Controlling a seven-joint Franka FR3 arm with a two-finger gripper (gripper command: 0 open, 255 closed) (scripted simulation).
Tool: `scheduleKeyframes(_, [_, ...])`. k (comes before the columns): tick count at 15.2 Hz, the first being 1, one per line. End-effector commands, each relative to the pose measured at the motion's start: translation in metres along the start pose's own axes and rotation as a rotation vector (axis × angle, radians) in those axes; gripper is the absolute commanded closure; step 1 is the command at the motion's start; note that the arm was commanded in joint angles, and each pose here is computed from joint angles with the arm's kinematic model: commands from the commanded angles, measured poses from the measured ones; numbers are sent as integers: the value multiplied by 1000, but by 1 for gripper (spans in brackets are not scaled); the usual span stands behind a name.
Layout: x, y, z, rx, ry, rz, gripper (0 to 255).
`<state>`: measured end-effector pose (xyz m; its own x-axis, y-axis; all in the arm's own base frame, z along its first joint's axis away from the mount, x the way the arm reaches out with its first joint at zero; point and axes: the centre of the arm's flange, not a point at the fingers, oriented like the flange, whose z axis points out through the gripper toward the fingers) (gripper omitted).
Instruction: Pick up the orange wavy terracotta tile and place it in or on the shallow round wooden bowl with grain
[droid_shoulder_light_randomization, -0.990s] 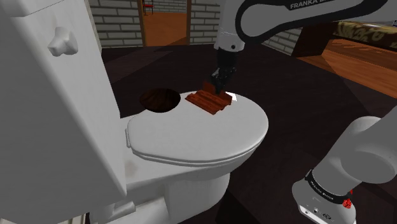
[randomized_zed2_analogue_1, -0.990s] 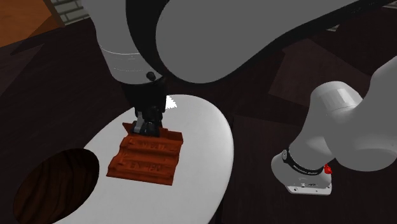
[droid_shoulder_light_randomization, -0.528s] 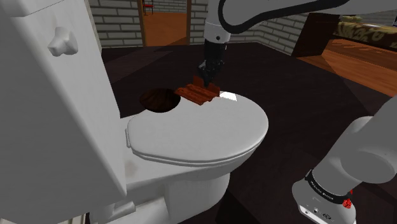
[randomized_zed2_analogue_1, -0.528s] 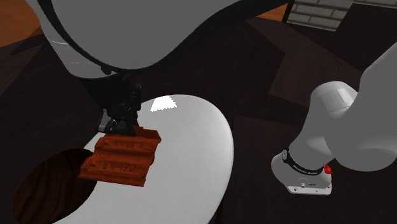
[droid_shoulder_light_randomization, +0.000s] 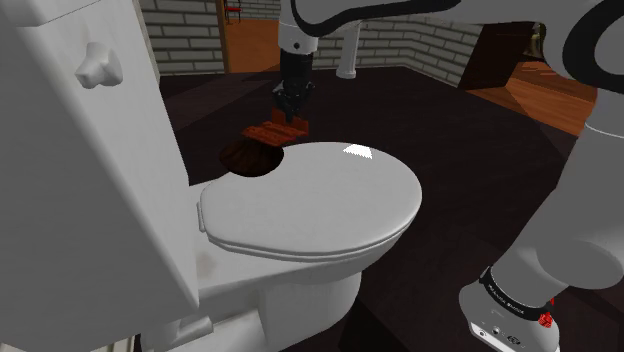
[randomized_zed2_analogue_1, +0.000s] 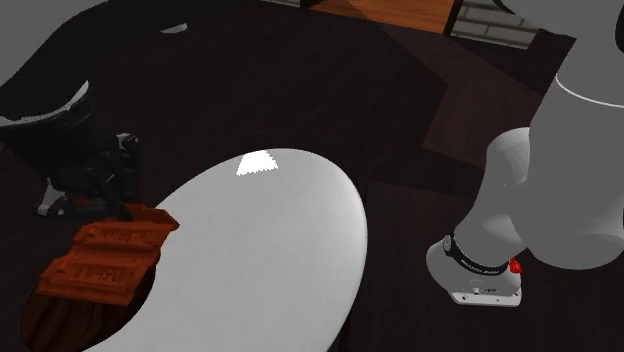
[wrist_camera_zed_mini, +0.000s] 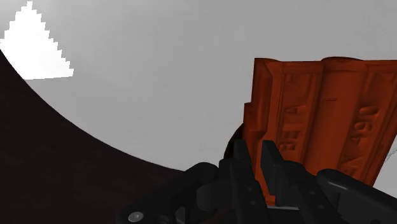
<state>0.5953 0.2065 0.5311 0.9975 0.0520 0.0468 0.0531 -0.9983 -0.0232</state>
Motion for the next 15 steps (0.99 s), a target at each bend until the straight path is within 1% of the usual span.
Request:
scheduleKeyframes(1, [25, -10, 0, 0, 1, 1, 255])
scheduleKeyframes(3, [50, -19, -1, 0, 1, 1, 255])
scheduleKeyframes(4, [69, -26, -2, 0, 1, 1, 255])
scheduleKeyframes(15, [67, -25, 56, 0, 1, 1, 255])
